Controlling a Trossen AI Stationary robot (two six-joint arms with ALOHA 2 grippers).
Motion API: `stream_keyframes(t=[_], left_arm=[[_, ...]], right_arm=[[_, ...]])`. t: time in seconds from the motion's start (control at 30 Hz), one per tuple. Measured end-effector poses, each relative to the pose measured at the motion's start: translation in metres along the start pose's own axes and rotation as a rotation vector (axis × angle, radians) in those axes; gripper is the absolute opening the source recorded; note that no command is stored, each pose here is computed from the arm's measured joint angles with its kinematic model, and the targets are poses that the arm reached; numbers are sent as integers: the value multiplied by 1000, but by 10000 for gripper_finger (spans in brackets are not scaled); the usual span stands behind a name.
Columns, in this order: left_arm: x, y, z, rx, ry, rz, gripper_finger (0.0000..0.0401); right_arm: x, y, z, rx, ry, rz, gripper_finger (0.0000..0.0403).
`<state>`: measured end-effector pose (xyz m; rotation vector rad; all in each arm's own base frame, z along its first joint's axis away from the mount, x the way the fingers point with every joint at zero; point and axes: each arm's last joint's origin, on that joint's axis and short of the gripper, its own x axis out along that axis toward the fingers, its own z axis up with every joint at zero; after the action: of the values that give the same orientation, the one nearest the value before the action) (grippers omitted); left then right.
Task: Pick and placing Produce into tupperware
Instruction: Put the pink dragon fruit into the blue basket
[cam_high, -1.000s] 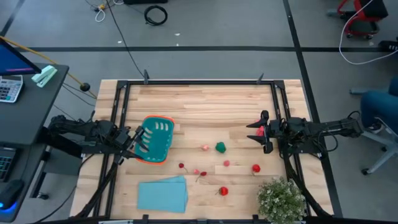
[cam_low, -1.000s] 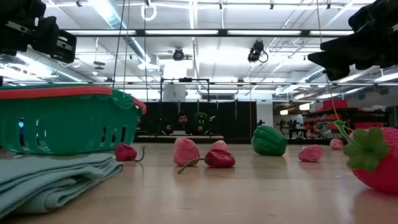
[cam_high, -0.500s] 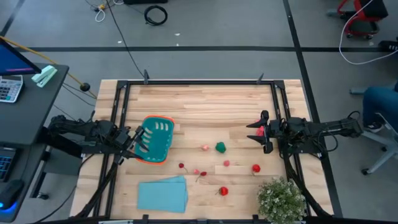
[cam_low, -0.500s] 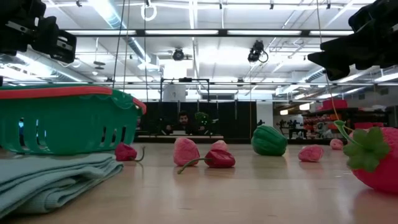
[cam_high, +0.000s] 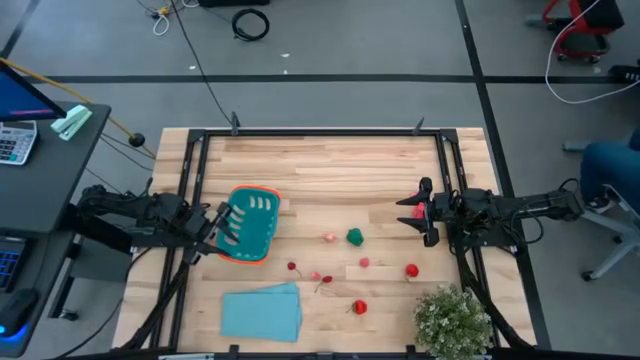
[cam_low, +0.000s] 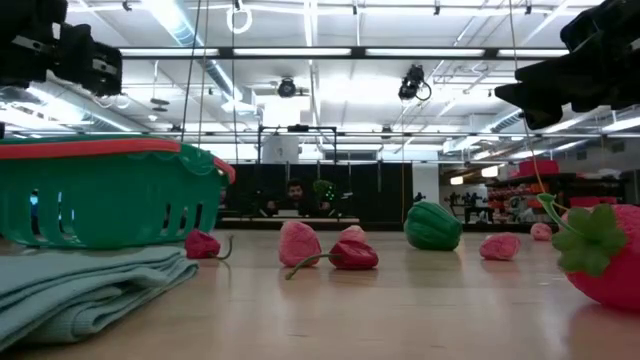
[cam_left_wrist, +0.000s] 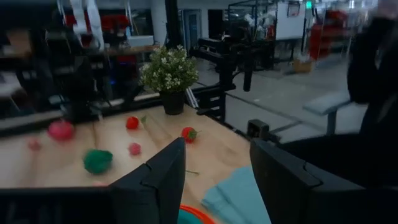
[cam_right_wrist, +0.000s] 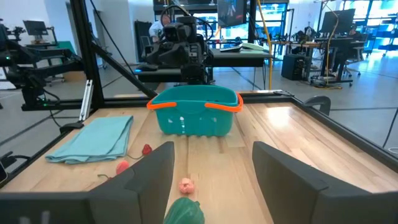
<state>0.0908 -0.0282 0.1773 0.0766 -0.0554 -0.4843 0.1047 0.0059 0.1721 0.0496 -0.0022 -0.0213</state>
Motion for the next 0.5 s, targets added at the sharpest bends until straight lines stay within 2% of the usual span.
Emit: stream_keyframes(t=[0.17, 0.5], left_arm=[[0, 0, 0, 195, 0, 0, 188], [0, 0, 1, 199, -8, 1, 183]], right_arm=[[0, 0, 0, 0, 0, 0, 226], [0, 0, 0, 0, 0, 0, 226]])
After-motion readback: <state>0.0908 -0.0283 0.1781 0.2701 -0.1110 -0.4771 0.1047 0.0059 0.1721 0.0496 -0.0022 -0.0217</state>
